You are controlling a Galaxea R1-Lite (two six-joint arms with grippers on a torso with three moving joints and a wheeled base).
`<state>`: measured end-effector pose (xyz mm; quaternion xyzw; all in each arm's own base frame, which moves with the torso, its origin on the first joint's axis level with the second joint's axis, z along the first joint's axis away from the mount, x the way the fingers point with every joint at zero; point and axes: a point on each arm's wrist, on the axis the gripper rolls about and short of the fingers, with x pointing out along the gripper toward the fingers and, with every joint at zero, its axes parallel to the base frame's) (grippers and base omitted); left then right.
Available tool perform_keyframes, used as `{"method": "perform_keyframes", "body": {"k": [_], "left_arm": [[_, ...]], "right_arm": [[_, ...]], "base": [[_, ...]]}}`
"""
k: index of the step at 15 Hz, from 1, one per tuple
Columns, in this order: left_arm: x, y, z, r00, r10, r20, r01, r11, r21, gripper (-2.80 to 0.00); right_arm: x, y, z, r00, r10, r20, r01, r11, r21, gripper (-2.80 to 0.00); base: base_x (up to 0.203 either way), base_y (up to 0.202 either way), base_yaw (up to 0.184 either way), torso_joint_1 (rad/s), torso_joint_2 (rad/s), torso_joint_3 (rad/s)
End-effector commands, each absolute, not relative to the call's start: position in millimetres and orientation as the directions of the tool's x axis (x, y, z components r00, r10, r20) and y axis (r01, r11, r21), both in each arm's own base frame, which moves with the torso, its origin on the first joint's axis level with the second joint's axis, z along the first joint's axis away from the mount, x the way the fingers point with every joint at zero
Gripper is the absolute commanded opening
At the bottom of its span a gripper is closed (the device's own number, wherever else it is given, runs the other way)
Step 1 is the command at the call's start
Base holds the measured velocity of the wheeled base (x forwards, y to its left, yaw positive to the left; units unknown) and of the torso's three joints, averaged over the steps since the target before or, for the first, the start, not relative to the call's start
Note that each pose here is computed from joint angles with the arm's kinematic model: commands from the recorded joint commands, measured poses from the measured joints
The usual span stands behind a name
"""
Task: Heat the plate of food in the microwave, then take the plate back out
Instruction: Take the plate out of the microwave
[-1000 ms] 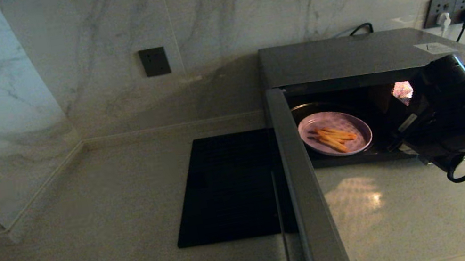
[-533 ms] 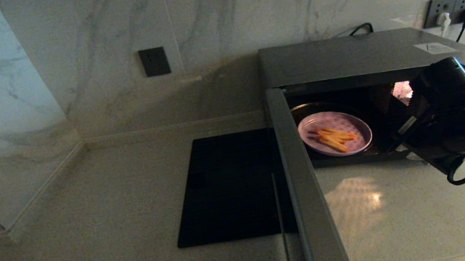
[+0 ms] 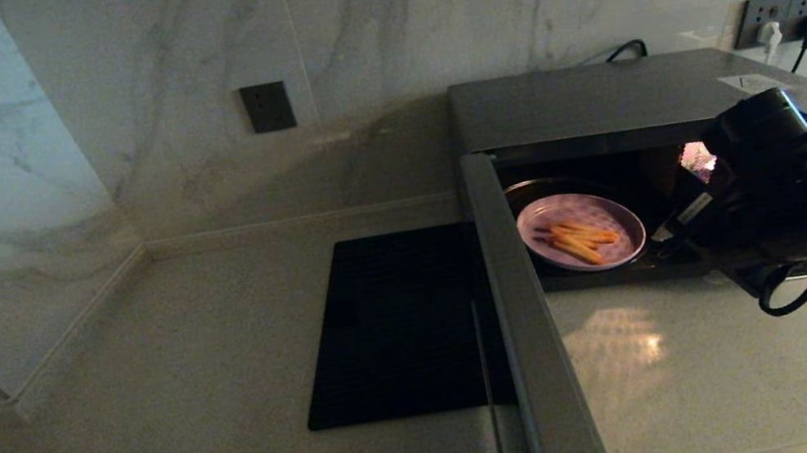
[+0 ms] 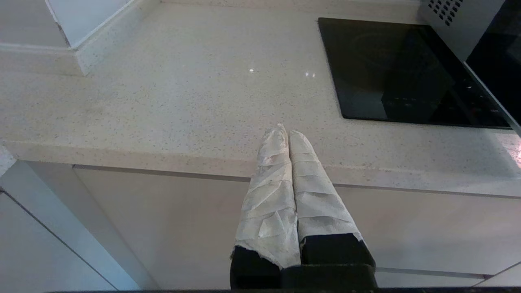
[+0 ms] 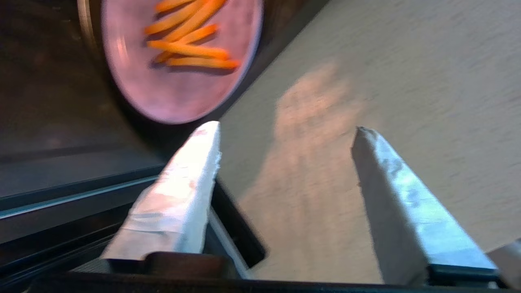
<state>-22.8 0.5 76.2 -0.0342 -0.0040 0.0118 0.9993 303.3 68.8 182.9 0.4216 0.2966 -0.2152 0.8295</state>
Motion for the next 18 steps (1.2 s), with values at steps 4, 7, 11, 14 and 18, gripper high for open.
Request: {"method": "perform_keyframes", "body": {"k": [4,7,11,14,18], "left_arm": [[-22.8,0.5,76.3,1.0,0.025,0.008,-0.024,0.997,-0.069,-2.8],[-22.8,0.4,76.3,1.0,0.026,0.008,-0.025,0.997,-0.069,-2.8],[-22.8,0.4,76.3,1.0,0.026,0.008,-0.025,0.997,-0.069,-2.8],[-22.8,0.4,76.3,1.0,0.026,0.008,-0.025,0.997,-0.069,-2.8],[-22.8,0.5,76.3,1.0,0.026,0.008,-0.025,0.997,-0.069,-2.8]], "right_arm": [[319.9,95.6,161.5,0.7,-0.226,-0.677,0.664,0.553,0.503,0.0],[336.8,97.2,156.3,0.653,-0.346,-0.674,0.738,0.49,0.463,0.0],[351.5,100.5,146.4,0.631,-0.351,-0.692,0.758,0.469,0.454,0.0],[337.4,97.1,134.3,0.591,-0.338,-0.733,0.774,0.493,0.397,0.0],[319.8,94.2,129.1,0.561,-0.28,-0.779,0.733,0.606,0.31,0.0]], "base": [[0.0,0.0,0.0,0.0,0.0,0.0],[0.0,0.0,0.0,0.0,0.0,0.0],[0.0,0.0,0.0,0.0,0.0,0.0],[0.0,0.0,0.0,0.0,0.0,0.0],[0.0,0.0,0.0,0.0,0.0,0.0]]}}
